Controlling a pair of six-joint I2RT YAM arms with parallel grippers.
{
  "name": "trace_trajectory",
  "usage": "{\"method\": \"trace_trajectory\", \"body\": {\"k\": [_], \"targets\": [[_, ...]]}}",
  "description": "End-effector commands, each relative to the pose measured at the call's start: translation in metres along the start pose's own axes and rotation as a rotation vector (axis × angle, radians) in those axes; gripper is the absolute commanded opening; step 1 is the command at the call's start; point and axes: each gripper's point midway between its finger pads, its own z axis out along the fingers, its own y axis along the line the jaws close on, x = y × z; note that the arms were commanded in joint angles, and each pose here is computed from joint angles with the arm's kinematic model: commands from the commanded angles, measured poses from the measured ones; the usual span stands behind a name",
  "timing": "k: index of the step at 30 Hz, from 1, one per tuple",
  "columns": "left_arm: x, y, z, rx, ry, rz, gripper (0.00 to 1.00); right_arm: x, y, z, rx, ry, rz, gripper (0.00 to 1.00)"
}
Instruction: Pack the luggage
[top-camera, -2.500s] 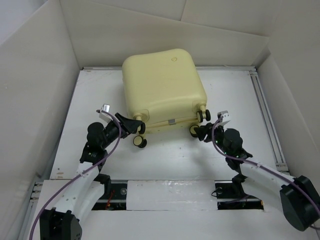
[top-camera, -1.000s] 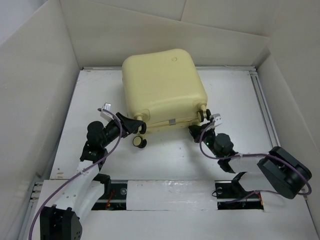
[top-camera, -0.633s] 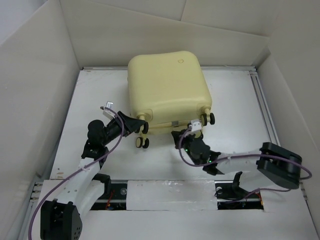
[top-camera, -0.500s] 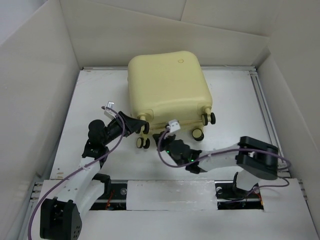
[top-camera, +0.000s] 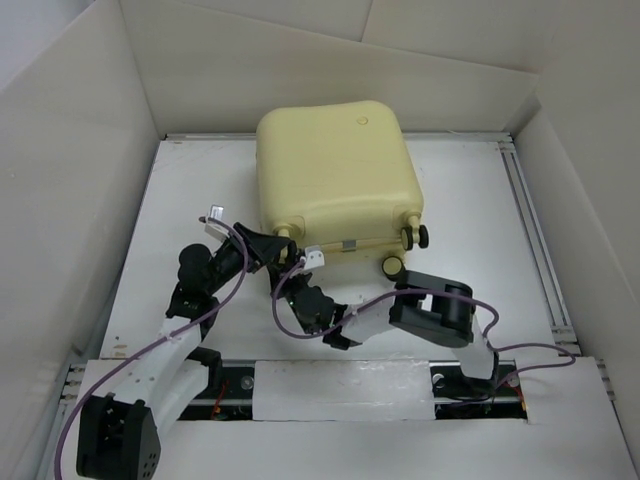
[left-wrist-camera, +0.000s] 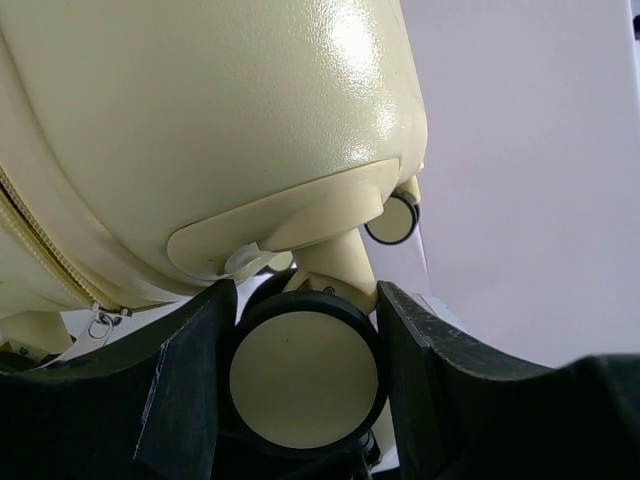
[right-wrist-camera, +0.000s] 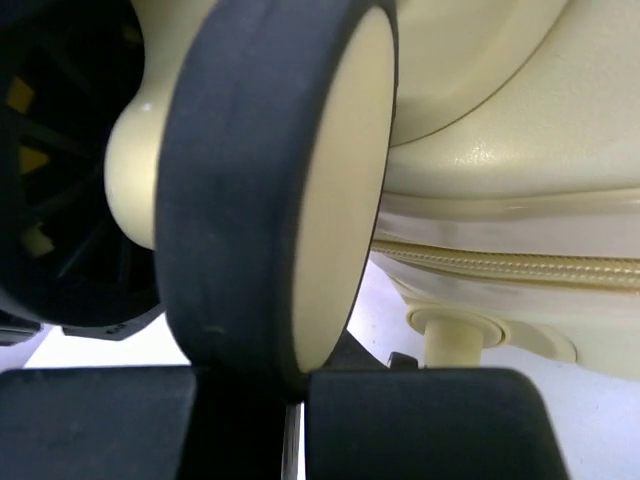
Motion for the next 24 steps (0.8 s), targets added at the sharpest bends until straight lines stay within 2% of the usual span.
{"method": "trace_trajectory", "body": {"k": [1,2,3,4,6,8,9,13,18,22,24], "targets": [[0.016,-0.095,-0.017,0.357,0.081,0.082,0.0,-0.018,0.102,-0.046,-0.36,0.054,0.176,0.0],[0.015,-0.095,-0.016,0.354,0.073,0.081,0.0,-0.008,0.076,-0.059,-0.308,0.079,0.141,0.0],[0.018,-0.097,-0.016,0.36,0.083,0.08,0.0,-0.032,0.07,-0.066,-0.289,0.047,0.161,0.0],[0.015,-0.096,-0.015,0.354,0.063,0.089,0.0,-0.037,0.058,-0.072,-0.262,0.05,0.149,0.0],[0.028,-0.097,-0.01,0.359,0.095,0.093,0.0,-0.035,0.022,-0.092,-0.212,0.087,0.097,0.0],[0.034,-0.102,-0.003,0.363,0.09,0.109,0.0,-0.055,0.008,-0.107,-0.184,0.11,0.075,0.0],[0.058,-0.107,0.002,0.375,0.156,0.106,0.0,-0.051,-0.005,-0.116,-0.167,0.142,0.05,0.0],[0.093,-0.12,0.023,0.363,0.186,0.136,0.0,-0.063,-0.032,-0.142,-0.12,0.22,0.023,0.0],[0.081,-0.143,0.031,0.423,0.118,0.116,0.0,-0.063,-0.038,-0.164,-0.129,0.249,0.077,0.0],[0.09,-0.152,0.039,0.445,0.172,0.106,0.0,-0.049,-0.045,-0.162,-0.094,0.258,0.101,0.0],[0.093,-0.159,0.042,0.491,0.194,0.044,0.0,-0.041,-0.034,-0.157,-0.099,0.252,0.105,0.0]]}}
